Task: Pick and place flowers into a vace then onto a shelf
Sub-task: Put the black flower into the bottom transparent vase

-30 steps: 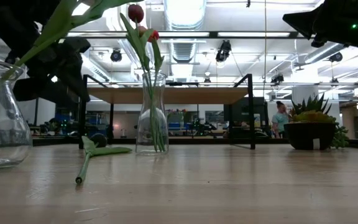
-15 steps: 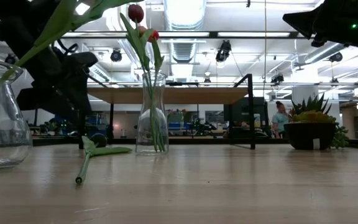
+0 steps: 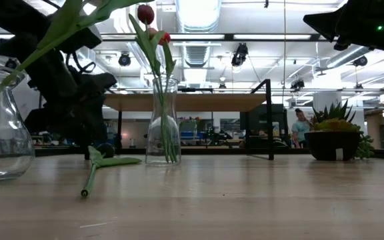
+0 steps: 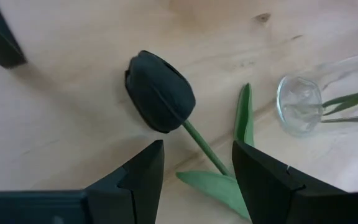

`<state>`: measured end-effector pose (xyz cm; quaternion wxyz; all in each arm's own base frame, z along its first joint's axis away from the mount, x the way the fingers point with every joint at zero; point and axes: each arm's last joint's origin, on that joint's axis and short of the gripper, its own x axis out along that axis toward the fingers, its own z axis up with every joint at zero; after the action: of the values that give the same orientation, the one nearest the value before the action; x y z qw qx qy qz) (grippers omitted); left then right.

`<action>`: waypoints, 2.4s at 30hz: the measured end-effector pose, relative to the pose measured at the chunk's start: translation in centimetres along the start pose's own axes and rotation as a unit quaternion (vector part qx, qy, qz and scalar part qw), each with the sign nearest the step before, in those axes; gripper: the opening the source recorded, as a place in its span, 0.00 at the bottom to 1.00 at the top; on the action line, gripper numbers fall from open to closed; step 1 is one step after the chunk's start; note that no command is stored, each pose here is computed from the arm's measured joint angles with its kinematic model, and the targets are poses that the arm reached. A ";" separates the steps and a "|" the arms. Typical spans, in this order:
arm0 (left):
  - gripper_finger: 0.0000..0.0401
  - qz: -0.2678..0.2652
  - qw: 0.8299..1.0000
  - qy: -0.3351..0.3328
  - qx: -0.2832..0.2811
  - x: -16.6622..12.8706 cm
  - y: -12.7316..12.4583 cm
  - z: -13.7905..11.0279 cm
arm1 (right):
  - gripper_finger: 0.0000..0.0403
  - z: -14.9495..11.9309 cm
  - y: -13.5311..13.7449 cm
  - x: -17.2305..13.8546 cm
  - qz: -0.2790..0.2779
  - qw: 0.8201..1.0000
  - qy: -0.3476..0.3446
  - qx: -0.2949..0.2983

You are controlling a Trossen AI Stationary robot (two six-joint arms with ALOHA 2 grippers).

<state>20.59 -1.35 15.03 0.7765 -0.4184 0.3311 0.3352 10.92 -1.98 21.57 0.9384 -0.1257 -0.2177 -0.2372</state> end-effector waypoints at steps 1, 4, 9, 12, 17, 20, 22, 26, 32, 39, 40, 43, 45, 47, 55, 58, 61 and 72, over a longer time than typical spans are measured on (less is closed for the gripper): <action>0.43 0.001 1.000 0.001 0.000 0.2 0.0 0.0 | 0.02 0.0 0.0 0.0 0.000 1.000 0.000 0.000; 0.43 0.004 1.000 0.003 -0.001 0.7 -0.1 -0.2 | 0.02 0.0 0.0 0.0 0.000 1.000 0.000 0.000; 0.43 -0.002 1.000 0.001 -0.003 1.5 -0.4 -0.4 | 0.02 0.0 0.0 0.0 0.000 1.000 0.000 0.000; 0.43 0.003 1.000 0.003 -0.002 2.0 -0.4 -0.5 | 0.02 0.0 0.0 0.0 0.000 1.000 0.000 0.000; 0.42 0.022 1.000 0.004 -0.010 2.8 -0.3 -0.8 | 0.02 0.0 0.0 0.0 0.000 1.000 0.000 0.000; 0.38 0.030 0.999 0.006 -0.010 3.0 -0.1 -1.0 | 0.02 0.0 0.0 0.0 0.000 1.000 0.000 0.000; 0.34 0.031 0.999 0.007 -0.010 3.0 -0.1 -1.0 | 0.02 0.0 0.0 0.0 0.000 1.000 0.000 0.000; 0.26 0.030 1.000 0.006 -0.003 2.8 0.0 -0.9 | 0.02 0.0 0.0 0.0 0.000 1.000 0.000 0.000; 0.14 0.033 0.999 0.009 0.000 2.7 0.1 -0.9 | 0.02 0.0 0.0 0.0 0.000 1.000 0.000 0.000; 0.01 0.035 0.999 0.011 0.001 2.5 0.2 -0.9 | 0.02 0.0 0.0 0.0 0.000 1.000 0.000 0.001; 0.01 0.033 0.999 0.012 0.000 2.4 0.2 -0.8 | 0.02 0.0 0.0 0.0 0.000 1.000 0.000 0.001; 0.01 0.023 1.000 0.017 -0.002 2.1 0.0 -0.8 | 0.02 0.0 0.0 0.0 0.000 1.000 0.000 0.001; 0.00 0.019 1.000 0.017 -0.002 2.0 0.0 -0.7 | 0.02 0.0 0.0 0.0 0.000 1.000 0.000 0.001; 0.00 0.018 1.000 0.017 0.001 1.9 0.0 -0.7 | 0.02 0.0 0.0 0.0 0.000 1.000 0.000 0.001; 0.00 0.008 1.000 0.003 0.007 1.5 -0.3 -0.4 | 0.02 0.0 0.0 0.0 0.000 1.000 0.000 0.000; 0.00 -0.007 1.000 -0.004 0.009 1.1 -0.5 -0.2 | 0.02 0.0 0.0 0.0 0.000 1.000 0.000 0.000; 0.00 -0.023 1.000 -0.012 0.009 0.6 -0.7 0.1 | 0.02 0.0 0.0 0.0 0.000 1.000 0.000 0.000; 0.00 -0.107 0.992 -0.053 0.044 -2.8 -1.4 1.4 | 0.02 0.0 0.0 0.0 0.000 1.000 0.000 0.001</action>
<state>20.51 -1.39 18.45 0.8421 -0.3980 0.2575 0.2571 10.92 -1.98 21.59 0.9385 -0.1246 -0.2181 -0.2367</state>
